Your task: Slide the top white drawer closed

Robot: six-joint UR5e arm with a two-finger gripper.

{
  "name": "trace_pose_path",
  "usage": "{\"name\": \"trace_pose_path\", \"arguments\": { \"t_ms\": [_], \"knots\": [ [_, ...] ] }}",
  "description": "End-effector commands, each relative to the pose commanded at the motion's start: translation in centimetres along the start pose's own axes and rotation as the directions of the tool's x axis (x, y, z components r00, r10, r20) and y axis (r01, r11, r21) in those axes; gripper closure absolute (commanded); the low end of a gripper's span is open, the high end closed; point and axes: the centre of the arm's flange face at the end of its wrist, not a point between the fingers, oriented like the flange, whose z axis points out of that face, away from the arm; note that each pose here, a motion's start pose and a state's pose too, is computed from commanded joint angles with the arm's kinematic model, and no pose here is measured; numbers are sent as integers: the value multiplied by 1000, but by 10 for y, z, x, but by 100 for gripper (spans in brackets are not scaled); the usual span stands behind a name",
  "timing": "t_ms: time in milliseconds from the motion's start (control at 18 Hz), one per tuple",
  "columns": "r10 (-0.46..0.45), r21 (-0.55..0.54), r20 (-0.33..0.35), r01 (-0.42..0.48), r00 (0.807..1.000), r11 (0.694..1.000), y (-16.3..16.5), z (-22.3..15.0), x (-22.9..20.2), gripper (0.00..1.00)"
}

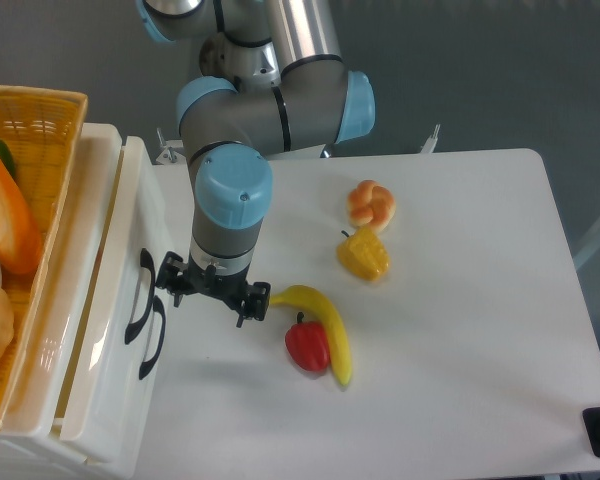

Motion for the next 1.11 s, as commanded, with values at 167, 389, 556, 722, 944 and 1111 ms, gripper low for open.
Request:
{"name": "trace_pose_path", "arguments": {
  "t_ms": [167, 389, 556, 722, 944, 1111],
  "knots": [
    [1, -2, -1, -1, 1000, 1000, 0, 1, 1, 0],
    [1, -1, -3, -1, 1000, 1000, 0, 1, 2, 0],
    [1, 0, -4, -1, 1000, 1000, 0, 1, 2, 0],
    [1, 0, -4, -1, 1000, 1000, 0, 1, 2, 0],
    [3, 3, -11, -3, 1000, 1000, -1, 1, 3, 0],
    [2, 6, -13, -1, 1000, 1000, -1, 0, 3, 0]
  ]
}}
